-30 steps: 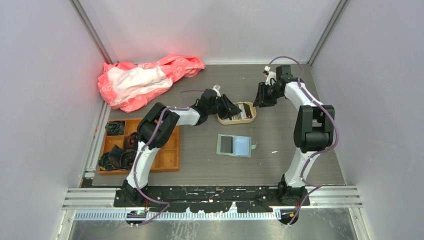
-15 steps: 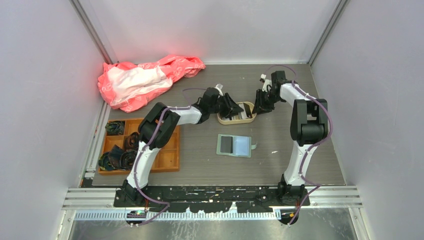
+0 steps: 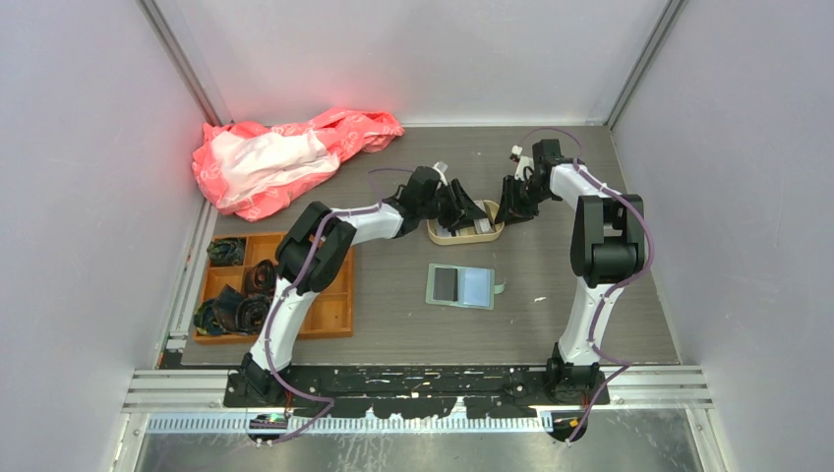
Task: Put the credit cards into the card holder
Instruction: Pick up the credit card from the storage box.
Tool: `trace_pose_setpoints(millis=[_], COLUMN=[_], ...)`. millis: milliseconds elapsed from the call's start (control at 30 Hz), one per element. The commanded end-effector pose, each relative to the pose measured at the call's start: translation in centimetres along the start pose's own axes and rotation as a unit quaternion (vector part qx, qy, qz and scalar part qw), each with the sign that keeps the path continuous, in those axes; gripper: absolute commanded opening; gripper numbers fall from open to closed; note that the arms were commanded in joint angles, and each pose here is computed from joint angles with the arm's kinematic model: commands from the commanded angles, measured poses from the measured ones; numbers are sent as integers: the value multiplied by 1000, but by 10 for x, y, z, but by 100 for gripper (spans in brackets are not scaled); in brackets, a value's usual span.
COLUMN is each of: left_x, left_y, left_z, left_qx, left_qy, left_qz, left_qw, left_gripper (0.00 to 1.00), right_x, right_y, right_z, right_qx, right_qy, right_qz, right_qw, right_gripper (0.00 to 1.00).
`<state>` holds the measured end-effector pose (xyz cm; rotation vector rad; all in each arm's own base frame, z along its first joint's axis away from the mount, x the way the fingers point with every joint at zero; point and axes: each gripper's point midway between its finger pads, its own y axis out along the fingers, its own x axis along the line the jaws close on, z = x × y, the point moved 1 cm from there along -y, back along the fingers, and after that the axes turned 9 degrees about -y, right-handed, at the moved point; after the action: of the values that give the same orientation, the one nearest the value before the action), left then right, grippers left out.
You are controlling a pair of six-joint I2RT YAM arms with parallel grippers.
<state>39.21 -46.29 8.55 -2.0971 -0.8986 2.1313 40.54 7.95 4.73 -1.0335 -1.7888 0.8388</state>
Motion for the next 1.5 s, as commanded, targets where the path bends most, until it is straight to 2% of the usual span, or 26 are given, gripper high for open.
trace_pose_setpoints(millis=[0, 400, 667, 833, 933, 1000, 1067, 1167, 1233, 1467], left_x=[-5, -32, -28, -23, -15, -12, -11, -14, -17, -23], left_y=[3, -7, -15, -19, -22, -23, -22, -22, -23, -14], left_z=[0, -2, -3, -4, -6, -7, -5, -4, -5, -6], left_qx=[2, -4, -11, -15, -21, -23, -17, -12, -10, 0], left_qy=[8, 7, -4, -7, -10, -10, -10, -8, -3, -2], left_qz=[-12, 27, 32, 22, 4, -4, -4, 0, 4, 11], left_qw=[1000, 1000, 999, 1000, 1000, 1000, 1000, 1000, 1000, 1000], left_gripper=[45, 33, 24, 16, 4, 1, 5, 25, 32, 39], right_x=[8, 9, 10, 10, 10, 10, 10, 10, 10, 10], right_y=[-8, -8, -9, -9, -9, -9, -9, -9, -9, -8], right_z=[-14, -14, -14, -14, -14, -14, -14, -14, -14, -13], right_qx=[-22, -22, -23, -23, -23, -22, -22, -22, -22, -21], right_qy=[-10, -12, -12, -12, -12, -12, -12, -12, -12, -11], right_qz=[-10, -12, -13, -13, -13, -14, -13, -13, -14, -16], right_qw=[1000, 1000, 1000, 1000, 1000, 1000, 1000, 1000, 1000, 1000], right_gripper=[36, 36, 36, 36, 36, 36, 36, 36, 36, 36])
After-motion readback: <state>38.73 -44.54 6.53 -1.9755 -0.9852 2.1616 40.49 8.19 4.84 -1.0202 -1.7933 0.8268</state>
